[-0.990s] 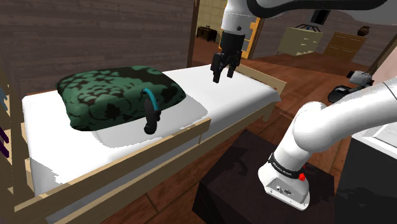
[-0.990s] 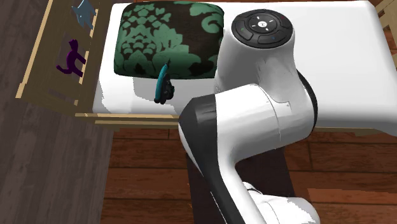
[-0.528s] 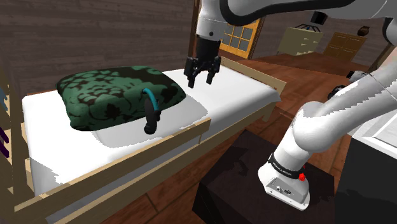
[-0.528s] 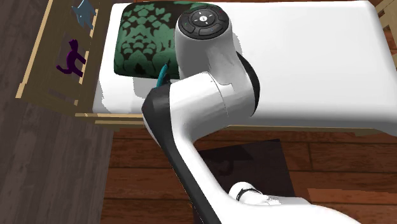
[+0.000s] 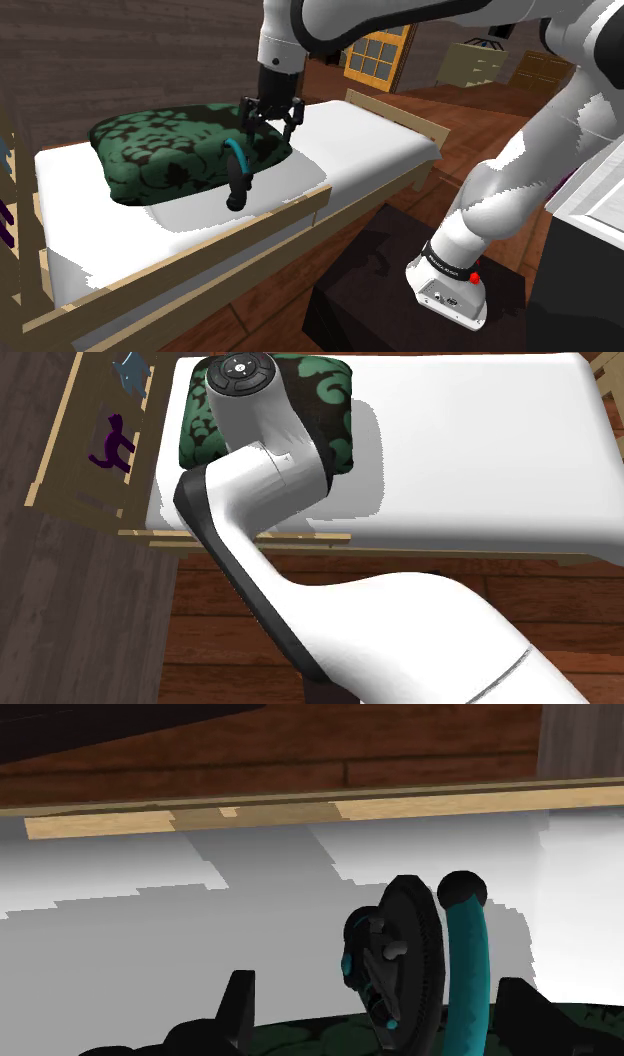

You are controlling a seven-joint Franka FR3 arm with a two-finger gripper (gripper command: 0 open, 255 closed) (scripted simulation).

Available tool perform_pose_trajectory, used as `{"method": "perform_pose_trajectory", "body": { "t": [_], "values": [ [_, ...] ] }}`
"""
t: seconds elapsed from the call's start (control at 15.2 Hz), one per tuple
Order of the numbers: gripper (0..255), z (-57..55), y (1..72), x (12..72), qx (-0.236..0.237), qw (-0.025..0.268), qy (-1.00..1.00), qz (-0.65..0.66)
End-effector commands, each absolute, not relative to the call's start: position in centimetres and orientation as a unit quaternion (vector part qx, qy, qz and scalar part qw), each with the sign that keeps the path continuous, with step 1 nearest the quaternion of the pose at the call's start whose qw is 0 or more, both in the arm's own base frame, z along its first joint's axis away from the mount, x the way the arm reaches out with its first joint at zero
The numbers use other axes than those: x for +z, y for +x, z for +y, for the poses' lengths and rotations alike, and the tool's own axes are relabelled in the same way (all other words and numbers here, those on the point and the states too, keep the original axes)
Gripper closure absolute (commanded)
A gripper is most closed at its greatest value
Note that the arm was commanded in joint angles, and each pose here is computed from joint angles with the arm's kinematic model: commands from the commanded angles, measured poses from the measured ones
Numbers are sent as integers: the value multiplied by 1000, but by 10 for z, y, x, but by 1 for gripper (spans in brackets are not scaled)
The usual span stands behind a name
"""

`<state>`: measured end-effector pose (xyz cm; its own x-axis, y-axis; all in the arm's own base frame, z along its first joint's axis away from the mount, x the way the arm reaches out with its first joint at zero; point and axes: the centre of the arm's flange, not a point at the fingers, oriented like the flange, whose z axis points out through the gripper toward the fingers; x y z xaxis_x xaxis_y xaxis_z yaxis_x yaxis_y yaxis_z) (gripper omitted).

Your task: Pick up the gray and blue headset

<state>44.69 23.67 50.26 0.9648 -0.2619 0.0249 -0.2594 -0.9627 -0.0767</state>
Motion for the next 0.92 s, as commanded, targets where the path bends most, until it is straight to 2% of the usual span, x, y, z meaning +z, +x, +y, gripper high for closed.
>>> {"method": "perform_pose_trajectory", "body": {
  "t": [0.0, 0.2, 0.86],
  "values": [
    [0, 254, 461, 497, -21, 43, -988, 144],
    [0, 281, 485, 490, -26, 51, -985, 162],
    [0, 281, 486, 450, -26, 51, -985, 162]
  ]
}}
